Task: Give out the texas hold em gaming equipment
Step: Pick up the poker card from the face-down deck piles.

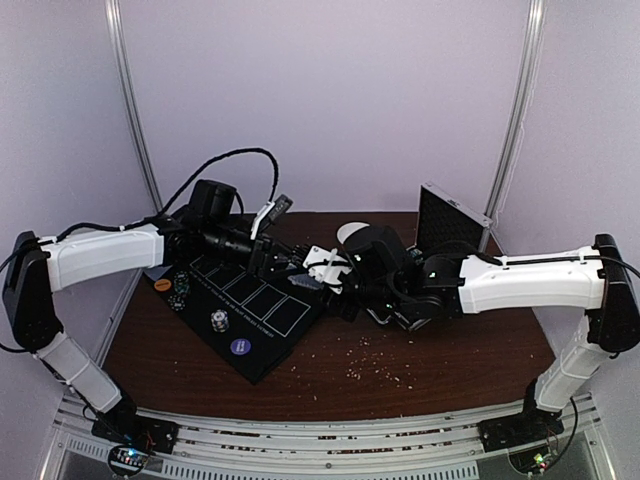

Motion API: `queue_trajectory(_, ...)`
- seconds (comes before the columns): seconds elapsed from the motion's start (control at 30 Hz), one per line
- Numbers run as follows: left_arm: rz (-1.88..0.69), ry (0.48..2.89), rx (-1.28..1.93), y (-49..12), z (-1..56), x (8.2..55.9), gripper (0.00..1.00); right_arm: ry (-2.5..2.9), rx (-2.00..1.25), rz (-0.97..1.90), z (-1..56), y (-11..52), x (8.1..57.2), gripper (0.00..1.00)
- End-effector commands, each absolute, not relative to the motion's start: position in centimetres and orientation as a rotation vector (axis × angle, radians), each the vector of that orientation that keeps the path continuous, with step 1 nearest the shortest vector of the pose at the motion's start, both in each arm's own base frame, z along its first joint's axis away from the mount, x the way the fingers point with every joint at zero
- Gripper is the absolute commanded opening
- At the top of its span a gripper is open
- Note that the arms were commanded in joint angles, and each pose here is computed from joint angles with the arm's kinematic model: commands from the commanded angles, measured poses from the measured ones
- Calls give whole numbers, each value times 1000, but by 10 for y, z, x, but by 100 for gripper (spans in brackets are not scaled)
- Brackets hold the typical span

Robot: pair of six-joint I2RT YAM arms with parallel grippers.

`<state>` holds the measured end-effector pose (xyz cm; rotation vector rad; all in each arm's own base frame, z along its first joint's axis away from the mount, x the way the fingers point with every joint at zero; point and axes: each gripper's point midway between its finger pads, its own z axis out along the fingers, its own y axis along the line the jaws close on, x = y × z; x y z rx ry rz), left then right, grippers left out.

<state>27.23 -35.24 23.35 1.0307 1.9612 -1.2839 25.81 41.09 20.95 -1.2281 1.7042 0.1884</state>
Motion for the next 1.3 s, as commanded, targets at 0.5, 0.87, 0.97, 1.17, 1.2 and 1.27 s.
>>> queue_trajectory(0.5, -1177, 1863, 1067, -341, 270, 271, 80, 1691, -1203, 197, 219, 416, 259, 46)
queue_trajectory(0.87, -1198, 1814, 1091, -340, 281, 263, 28, 1695, -1204, 191, 218, 414, 259, 46)
queue_trajectory(0.97, -1190, 1816, 1090, -339, 282, 263, 15, 1697, -1204, 179, 215, 412, 260, 46)
queue_trajectory(1.17, -1172, 1829, 1086, -337, 280, 263, 0, 1711, -1193, 163, 212, 408, 262, 46)
queue_trajectory(1.2, -1171, 1828, 1090, -337, 281, 263, 0, 1712, -1192, 159, 212, 407, 262, 46)
queue_trajectory(1.27, -1166, 1826, 1088, -335, 283, 263, 0, 1718, -1189, 152, 210, 405, 263, 46)
